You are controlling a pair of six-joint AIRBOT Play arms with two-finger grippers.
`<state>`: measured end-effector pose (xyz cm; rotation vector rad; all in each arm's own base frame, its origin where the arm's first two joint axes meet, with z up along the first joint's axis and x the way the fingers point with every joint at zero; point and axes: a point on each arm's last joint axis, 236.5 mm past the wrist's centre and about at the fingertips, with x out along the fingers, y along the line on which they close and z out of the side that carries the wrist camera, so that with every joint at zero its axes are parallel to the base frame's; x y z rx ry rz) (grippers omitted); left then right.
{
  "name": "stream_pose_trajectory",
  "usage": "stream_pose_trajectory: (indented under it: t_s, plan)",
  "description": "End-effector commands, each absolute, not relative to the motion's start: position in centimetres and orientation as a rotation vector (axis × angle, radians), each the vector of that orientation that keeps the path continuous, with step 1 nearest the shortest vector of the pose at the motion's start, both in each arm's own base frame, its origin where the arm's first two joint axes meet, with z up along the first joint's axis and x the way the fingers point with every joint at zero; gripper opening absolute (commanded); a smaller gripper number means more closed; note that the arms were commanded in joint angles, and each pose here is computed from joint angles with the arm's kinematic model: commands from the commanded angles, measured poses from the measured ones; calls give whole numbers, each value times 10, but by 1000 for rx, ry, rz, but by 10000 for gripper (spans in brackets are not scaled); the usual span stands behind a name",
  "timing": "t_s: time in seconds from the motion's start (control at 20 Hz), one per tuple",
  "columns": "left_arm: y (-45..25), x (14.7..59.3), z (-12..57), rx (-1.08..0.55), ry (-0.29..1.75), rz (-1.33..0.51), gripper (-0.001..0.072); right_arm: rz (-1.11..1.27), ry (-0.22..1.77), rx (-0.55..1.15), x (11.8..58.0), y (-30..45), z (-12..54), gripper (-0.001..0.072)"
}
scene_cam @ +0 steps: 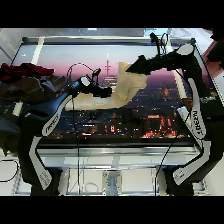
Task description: Fold the shirts.
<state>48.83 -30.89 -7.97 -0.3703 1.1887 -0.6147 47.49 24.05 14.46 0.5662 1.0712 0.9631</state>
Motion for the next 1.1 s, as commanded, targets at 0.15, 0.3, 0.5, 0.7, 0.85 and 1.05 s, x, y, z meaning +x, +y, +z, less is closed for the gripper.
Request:
stream_pose_trajectory:
  t_s: [0.15, 0.3, 0.5, 0.7, 0.85, 1.05]
  plan:
    - [-202, 528, 38, -303, 1061, -614, 11, 983, 984, 608, 472, 322, 173, 27]
    - [-123, 529, 103, -286, 950, -536, 11, 970, 902, 636, 479, 359, 180, 26]
    - [-77, 502, 146, -236, 918, -525, 11, 914, 875, 700, 492, 411, 147, 26]
    - [-88, 477, 151, -201, 968, -608, 11, 835, 888, 871, 506, 464, 91, 130]
    - [-91, 475, 151, -202, 971, -624, 10, 846, 842, 996, 509, 485, 94, 457]
    - [-91, 472, 149, -200, 985, -630, 11, 846, 747, 973, 540, 445, 112, 451]
